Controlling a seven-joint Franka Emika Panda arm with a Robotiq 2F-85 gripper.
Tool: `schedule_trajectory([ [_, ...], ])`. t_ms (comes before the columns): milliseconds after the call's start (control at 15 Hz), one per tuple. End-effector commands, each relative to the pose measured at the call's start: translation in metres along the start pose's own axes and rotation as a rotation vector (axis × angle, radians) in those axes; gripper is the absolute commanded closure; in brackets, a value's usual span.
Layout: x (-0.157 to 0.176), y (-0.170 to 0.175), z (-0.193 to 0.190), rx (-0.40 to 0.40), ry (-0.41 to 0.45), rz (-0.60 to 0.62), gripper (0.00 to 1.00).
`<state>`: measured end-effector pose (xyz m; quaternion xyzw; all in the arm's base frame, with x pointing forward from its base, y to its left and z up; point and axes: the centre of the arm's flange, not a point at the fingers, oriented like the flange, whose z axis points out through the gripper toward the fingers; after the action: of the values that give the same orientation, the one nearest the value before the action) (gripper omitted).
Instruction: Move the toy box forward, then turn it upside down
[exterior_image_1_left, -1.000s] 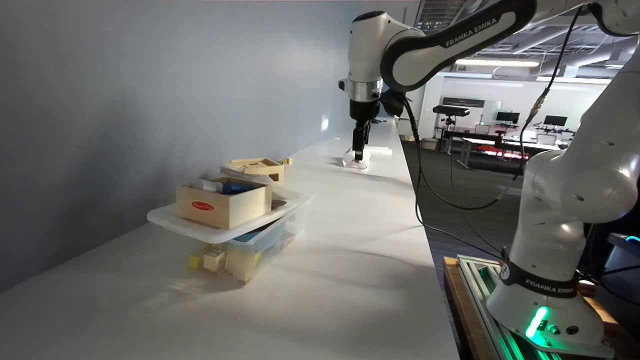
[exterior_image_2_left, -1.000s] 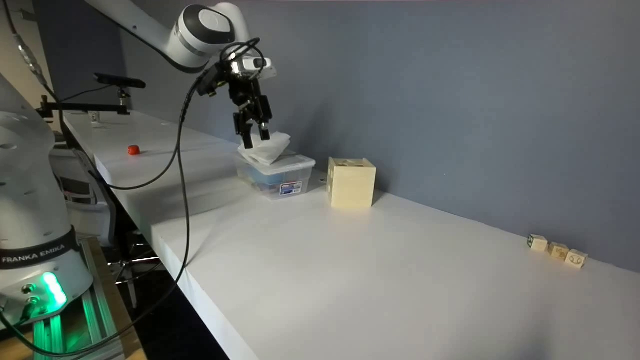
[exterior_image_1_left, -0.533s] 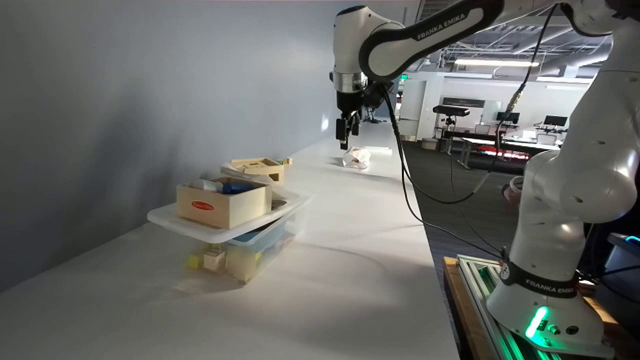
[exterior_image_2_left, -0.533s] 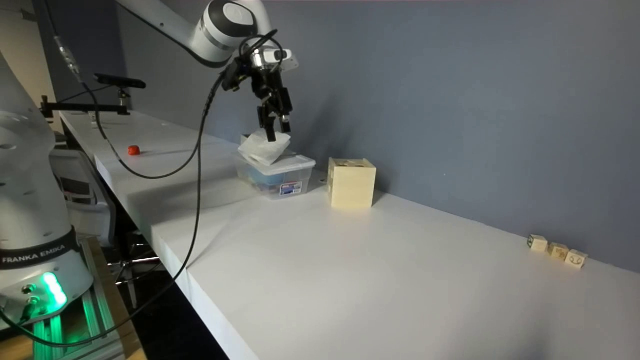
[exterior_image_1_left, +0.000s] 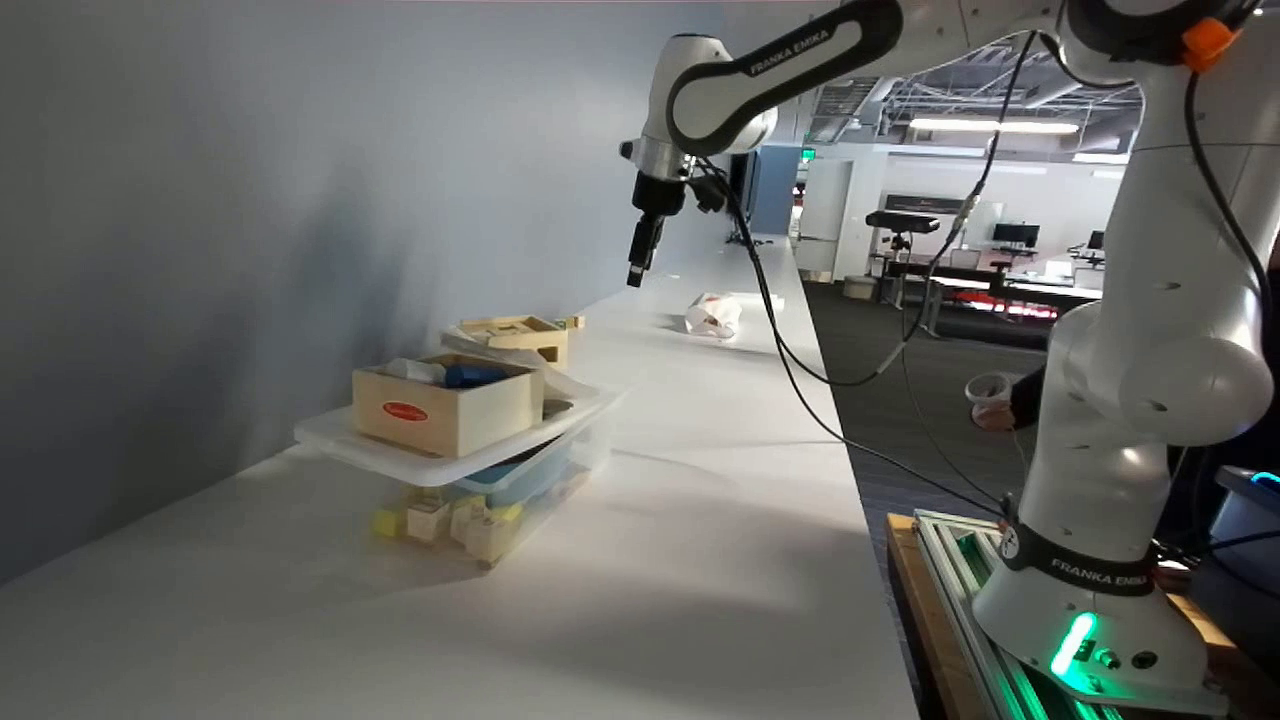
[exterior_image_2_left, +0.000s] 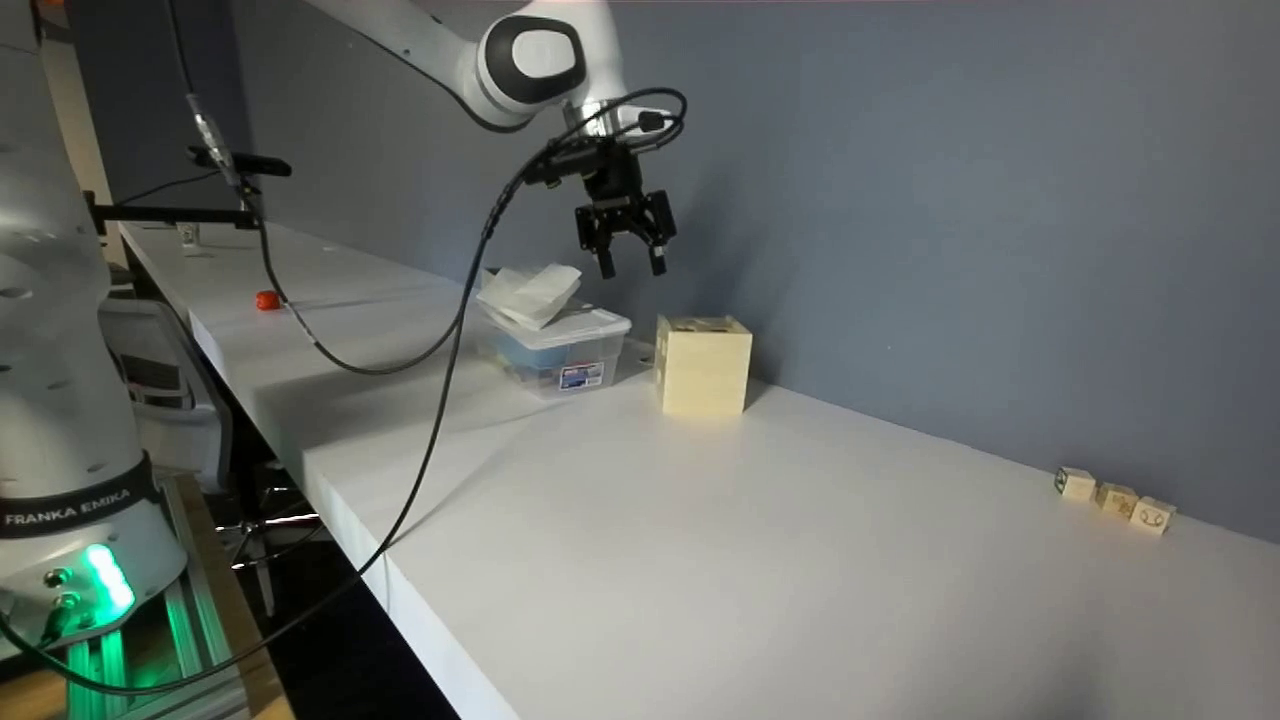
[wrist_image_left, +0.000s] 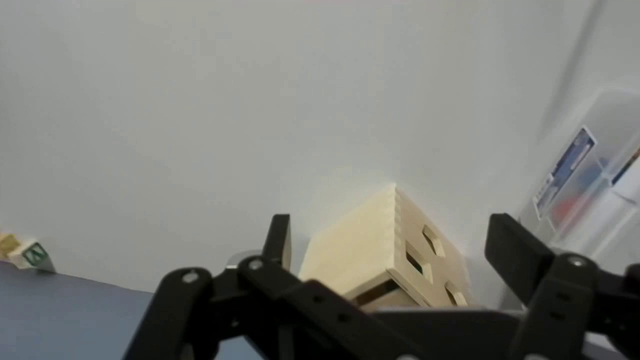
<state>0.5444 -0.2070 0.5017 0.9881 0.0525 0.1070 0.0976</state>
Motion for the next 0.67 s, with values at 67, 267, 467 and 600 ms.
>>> schedule_trajectory([
  [67, 0.08, 0.022, 0.005, 0.217, -0.017, -0.085, 0.0],
  [267, 0.049, -0.002, 0.013, 0.189, 0.002, -0.084, 0.0],
  [467, 0.055, -0.002, 0.015, 0.194, -0.003, -0.089, 0.0],
  [600, 0.052, -0.005, 0.016, 0.183, 0.032, -0.134, 0.0],
])
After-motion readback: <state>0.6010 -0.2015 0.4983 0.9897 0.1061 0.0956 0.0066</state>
